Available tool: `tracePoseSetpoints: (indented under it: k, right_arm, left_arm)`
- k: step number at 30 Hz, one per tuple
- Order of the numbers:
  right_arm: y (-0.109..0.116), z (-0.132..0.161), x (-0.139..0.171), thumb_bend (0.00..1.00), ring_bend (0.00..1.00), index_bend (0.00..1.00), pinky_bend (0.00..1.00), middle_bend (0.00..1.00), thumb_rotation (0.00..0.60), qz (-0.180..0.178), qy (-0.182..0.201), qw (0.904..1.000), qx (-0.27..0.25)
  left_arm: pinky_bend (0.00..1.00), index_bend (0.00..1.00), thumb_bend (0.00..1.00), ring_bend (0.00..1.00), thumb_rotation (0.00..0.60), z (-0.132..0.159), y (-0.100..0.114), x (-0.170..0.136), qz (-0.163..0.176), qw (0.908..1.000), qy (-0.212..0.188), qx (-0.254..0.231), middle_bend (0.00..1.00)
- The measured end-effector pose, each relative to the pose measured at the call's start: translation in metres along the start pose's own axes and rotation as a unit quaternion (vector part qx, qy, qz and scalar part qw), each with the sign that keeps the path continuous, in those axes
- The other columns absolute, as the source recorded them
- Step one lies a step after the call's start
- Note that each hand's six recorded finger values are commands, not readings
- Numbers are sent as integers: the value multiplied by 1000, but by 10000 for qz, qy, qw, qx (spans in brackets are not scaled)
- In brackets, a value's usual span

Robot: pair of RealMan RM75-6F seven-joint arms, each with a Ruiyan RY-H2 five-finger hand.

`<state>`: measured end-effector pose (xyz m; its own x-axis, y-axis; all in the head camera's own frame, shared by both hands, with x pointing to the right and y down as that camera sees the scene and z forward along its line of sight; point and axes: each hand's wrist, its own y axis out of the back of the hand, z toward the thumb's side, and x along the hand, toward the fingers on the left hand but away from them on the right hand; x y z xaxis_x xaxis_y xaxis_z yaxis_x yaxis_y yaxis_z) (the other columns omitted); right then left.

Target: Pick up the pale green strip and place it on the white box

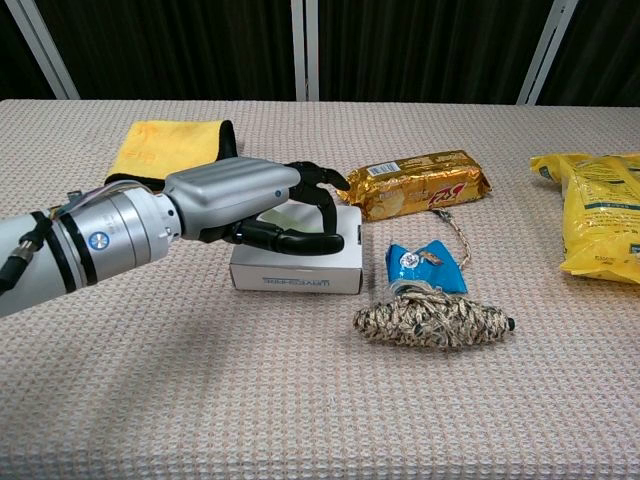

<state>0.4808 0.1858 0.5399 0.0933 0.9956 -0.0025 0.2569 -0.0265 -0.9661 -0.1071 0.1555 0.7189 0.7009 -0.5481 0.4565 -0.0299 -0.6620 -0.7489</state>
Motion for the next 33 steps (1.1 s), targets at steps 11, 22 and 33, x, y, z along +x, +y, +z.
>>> tracePoseSetpoints:
  k: [11,22,33]
  right_arm:
    - [0,0,-1,323,0,0,0,0,600,6,4,10000,-2]
    - [1,0,0,322,0,0,0,0,600,-11,4,10000,-2]
    - [0,0,0,323,0,0,0,0,600,7,-1,10000,-4]
  left_arm:
    - [122,352,0,0,0,-4,-2,4,-37,10000,59,41,85]
    - [122,355,0,0,0,-4,0,4,-9,10000,76,34,85]
    - [122,348,0,0,0,-6,0,4,-31,9999,111,48,85]
